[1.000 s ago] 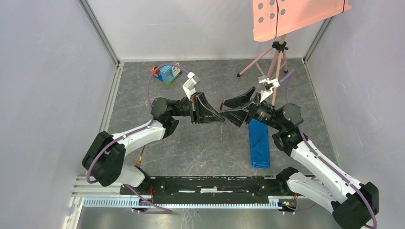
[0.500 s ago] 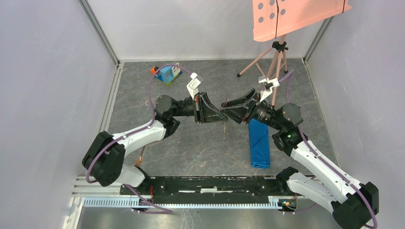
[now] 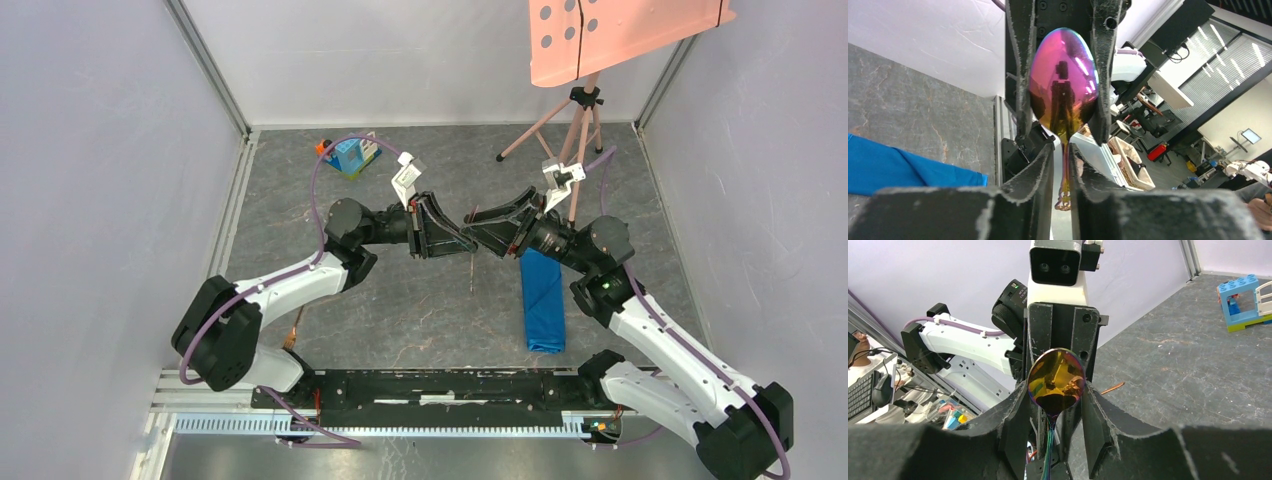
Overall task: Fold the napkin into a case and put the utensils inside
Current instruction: Pass from the left arm to the right, then insert the spoon into the folded napkin.
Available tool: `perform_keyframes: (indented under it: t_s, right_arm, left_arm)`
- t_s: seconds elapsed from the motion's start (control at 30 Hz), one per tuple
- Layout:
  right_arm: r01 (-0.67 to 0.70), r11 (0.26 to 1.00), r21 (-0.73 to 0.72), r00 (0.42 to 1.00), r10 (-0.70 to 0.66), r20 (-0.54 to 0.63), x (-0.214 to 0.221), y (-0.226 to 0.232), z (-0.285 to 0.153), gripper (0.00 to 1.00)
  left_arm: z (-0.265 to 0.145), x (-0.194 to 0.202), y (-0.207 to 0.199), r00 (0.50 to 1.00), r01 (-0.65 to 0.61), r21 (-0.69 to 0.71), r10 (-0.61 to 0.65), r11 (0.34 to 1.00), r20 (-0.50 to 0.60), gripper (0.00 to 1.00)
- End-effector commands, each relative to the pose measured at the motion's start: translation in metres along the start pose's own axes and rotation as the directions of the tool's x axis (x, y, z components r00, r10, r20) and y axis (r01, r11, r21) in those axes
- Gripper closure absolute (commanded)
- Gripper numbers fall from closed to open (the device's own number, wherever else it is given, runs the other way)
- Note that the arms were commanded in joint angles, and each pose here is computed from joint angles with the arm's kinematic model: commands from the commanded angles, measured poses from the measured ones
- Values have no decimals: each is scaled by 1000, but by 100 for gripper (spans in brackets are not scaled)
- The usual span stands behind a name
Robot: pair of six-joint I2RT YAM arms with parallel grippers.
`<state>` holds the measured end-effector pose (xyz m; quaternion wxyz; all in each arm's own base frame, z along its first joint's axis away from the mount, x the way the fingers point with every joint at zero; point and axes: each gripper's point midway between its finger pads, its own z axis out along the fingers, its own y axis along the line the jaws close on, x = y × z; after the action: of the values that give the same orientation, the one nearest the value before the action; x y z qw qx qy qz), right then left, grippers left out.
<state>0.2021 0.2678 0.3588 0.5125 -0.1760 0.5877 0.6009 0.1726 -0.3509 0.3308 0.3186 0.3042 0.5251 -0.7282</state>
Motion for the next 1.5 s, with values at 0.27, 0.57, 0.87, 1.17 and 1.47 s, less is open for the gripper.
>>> perform_keyframes:
  t_s: [0.27, 0.57, 0.87, 1.17, 1.47]
  right_arm:
    - [145, 897, 418, 989, -125, -73, -8, -81, -29, 70]
    - [451, 320, 833, 892, -123, -436, 12, -220, -132, 70]
    - [521, 173, 836, 850, -21, -526, 29, -265, -167, 69]
    - [531, 188, 827, 833, 64, -549, 58, -296, -178, 71]
    - [529, 202, 824, 826, 103, -555, 82, -307, -185, 73]
  left_arm:
    - [-47, 19, 57, 998, -34, -418, 51, 908, 30, 32]
    - [-45, 92, 54, 992, -36, -613, 105, 789, 76, 31]
    - [72, 207, 46, 997, -79, -470, 62, 879, -52, 38]
    - [112, 245, 77, 998, -22, -461, -9, 887, -65, 59]
    - [123, 261, 104, 995, -15, -519, -40, 855, -94, 72]
